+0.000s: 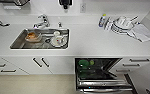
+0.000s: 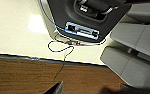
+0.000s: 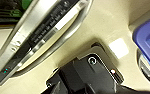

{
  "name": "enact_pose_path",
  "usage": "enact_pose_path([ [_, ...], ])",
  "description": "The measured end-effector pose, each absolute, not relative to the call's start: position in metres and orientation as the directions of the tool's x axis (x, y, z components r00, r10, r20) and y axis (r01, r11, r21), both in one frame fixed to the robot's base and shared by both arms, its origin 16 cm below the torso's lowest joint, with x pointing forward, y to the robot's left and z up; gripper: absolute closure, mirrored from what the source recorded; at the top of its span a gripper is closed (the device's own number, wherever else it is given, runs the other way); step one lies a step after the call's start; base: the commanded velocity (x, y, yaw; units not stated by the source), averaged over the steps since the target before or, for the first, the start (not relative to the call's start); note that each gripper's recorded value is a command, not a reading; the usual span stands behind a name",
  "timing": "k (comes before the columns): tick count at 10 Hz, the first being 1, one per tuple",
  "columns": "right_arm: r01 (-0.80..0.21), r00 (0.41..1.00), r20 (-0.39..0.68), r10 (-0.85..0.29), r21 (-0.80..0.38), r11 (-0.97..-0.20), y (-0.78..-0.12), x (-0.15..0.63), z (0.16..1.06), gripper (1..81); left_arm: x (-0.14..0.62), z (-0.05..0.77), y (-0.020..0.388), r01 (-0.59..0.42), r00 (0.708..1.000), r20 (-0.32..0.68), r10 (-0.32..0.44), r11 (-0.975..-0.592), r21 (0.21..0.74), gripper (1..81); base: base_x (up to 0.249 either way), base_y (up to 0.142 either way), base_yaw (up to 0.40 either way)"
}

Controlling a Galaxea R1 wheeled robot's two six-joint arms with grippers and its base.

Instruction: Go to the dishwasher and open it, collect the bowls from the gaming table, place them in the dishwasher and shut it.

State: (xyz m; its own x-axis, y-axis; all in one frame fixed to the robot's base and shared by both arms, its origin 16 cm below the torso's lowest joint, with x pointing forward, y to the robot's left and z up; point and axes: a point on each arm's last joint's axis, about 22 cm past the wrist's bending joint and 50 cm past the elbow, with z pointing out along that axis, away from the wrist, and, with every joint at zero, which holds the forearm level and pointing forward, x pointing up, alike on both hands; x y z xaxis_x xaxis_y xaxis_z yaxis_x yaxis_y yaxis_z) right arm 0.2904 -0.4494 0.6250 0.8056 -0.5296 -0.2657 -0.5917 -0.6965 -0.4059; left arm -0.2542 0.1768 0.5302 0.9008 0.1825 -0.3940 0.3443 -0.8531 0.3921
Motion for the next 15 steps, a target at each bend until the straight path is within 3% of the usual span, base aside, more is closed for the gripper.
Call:
enact_pose_path([
  [3,-0.677,0.732,-0.378,-0.567,-0.308,-0.669,-0.45,0.213,0.611,1.0,-0.224,0.514,0.182,0.372,0.9,-0.368,0.234,-0.853,0.367,1.0,0.0,0.0,0.0],
  [8,-0.739,0.664,-0.479,-0.574,-0.305,-0.6,-0.383,0.186,0.57,1.0,-0.159,0.479,0.187,0.371,0.917,-0.291,0.273,-0.852,0.369,1.0,0.0,0.0,0.0],
  [12,-0.79,0.611,-0.486,-0.625,-0.323,-0.521,-0.364,0.223,0.554,1.0,-0.122,0.456,0.19,0.35,0.931,-0.245,0.271,-0.858,0.377,1.0,0.0,0.0,0.0],
  [15,-0.817,0.577,-0.435,-0.692,-0.336,-0.47,-0.378,0.276,0.535,1.0,-0.097,0.437,0.195,0.33,0.94,-0.217,0.264,-0.866,0.375,1.0,0.0,0.0,0.0],
])
